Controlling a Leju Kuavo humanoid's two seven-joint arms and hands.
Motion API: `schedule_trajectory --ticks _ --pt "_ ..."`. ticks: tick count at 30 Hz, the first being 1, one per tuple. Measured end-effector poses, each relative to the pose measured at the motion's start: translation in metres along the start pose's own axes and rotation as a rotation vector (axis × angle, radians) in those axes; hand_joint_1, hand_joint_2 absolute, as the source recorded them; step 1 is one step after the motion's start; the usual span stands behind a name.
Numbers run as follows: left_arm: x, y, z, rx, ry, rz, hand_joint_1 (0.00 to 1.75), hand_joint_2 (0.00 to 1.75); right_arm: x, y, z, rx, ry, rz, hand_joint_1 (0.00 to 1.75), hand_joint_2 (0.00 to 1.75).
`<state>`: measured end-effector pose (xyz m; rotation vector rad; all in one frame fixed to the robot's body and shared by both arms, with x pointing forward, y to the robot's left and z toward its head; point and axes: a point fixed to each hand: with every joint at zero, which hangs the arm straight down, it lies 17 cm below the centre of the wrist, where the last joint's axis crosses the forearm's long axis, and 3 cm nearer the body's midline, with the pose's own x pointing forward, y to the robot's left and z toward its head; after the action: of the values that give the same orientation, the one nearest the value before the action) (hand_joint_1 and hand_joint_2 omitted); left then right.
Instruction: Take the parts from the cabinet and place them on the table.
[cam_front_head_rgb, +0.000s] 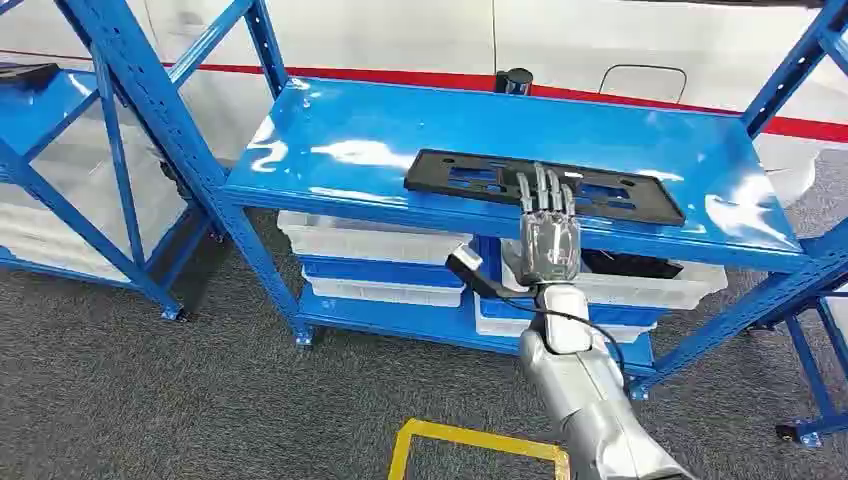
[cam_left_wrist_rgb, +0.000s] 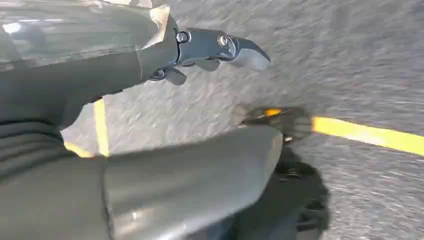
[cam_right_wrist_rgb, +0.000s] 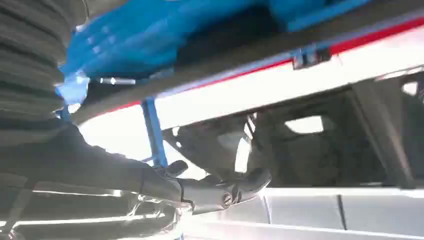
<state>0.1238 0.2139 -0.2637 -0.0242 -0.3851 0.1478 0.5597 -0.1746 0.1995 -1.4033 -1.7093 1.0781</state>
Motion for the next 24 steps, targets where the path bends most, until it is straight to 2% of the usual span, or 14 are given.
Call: schedule_trajectory --ticks 5,14,15,24 --pt "0.018 0.002 -0.002 -0.005 -0.057 -0.064 0.0 0.0 -0.024 -0.012 -0.013 -0.019 0.067 0.012 0.0 1.75" --pt "0.027 -0.011 -0.003 -0.067 -0.043 -0.094 0.0 0.0 -0.064 -0.024 -0.021 -0.009 0.148 0.041 0.0 1.75" --pt "0.028 -0.013 -0.003 -0.073 -0.044 -0.087 0.0 1.75 -0.068 -0.024 -0.021 -0.006 0.155 0.044 0.0 1.75" --pt "0.032 -0.023 -0.002 -0.113 -0.044 -0.07 0.0 1.75 -0.092 -0.011 -0.018 0.053 0.201 0.071 0.0 1.75"
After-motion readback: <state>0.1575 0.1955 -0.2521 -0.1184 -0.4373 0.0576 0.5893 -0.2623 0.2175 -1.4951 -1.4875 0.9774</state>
